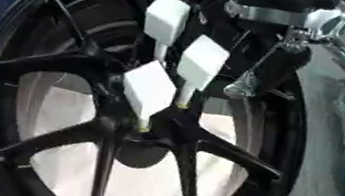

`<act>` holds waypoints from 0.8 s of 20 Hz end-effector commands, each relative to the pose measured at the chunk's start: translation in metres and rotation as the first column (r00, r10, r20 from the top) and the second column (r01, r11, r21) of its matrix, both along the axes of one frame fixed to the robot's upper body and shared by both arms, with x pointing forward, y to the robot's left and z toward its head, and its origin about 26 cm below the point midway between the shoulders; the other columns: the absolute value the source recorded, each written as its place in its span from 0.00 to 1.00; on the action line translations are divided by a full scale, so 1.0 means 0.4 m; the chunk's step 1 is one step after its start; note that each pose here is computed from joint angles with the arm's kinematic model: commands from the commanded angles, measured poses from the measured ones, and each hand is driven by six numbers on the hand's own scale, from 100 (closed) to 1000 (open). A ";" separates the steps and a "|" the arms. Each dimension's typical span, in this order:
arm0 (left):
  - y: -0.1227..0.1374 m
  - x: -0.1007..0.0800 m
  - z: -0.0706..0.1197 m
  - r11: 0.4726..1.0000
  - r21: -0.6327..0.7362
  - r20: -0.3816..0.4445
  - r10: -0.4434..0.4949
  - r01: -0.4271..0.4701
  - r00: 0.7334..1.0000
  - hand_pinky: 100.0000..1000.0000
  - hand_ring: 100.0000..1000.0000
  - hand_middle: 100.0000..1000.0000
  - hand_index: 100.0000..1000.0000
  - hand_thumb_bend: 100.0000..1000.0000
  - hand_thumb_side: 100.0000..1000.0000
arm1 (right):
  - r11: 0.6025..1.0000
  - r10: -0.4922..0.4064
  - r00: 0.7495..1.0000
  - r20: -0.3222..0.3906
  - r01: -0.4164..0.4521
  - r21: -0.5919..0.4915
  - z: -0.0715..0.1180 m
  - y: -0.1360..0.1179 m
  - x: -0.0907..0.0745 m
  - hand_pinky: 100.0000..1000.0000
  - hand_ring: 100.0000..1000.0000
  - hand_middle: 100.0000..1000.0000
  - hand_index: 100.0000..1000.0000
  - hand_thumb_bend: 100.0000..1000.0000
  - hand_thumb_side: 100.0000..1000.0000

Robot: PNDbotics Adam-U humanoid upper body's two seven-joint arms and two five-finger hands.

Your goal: Pull the pin out of the wheel hub.

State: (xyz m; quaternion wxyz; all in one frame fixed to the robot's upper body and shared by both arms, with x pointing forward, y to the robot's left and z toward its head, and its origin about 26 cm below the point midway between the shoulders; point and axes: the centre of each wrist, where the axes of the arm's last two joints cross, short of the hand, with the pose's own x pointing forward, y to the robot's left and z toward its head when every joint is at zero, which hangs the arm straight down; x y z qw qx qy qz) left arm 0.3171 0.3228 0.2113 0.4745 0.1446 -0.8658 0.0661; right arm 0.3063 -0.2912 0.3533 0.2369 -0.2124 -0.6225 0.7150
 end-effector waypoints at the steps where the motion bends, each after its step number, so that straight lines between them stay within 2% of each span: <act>1: 0.008 -0.006 0.020 1.000 0.014 0.021 0.006 -0.006 1.000 0.75 0.56 0.48 0.69 0.07 0.72 | 1.000 -0.007 0.999 0.039 0.007 -0.004 0.029 -0.013 -0.005 0.77 0.56 0.50 0.66 0.28 0.00; 9: 0.009 -0.006 0.019 1.000 0.014 0.018 0.007 -0.007 1.000 0.75 0.56 0.48 0.69 0.07 0.72 | 1.000 0.008 1.000 0.022 -0.008 0.008 0.031 -0.013 -0.007 0.75 0.51 0.43 0.60 0.27 0.00; 16: 0.011 -0.006 0.017 1.000 0.014 0.016 0.009 -0.009 1.000 0.75 0.56 0.48 0.69 0.06 0.72 | 1.000 -0.002 1.000 -0.017 0.002 0.020 0.031 -0.014 -0.005 0.74 0.49 0.31 0.50 0.23 0.00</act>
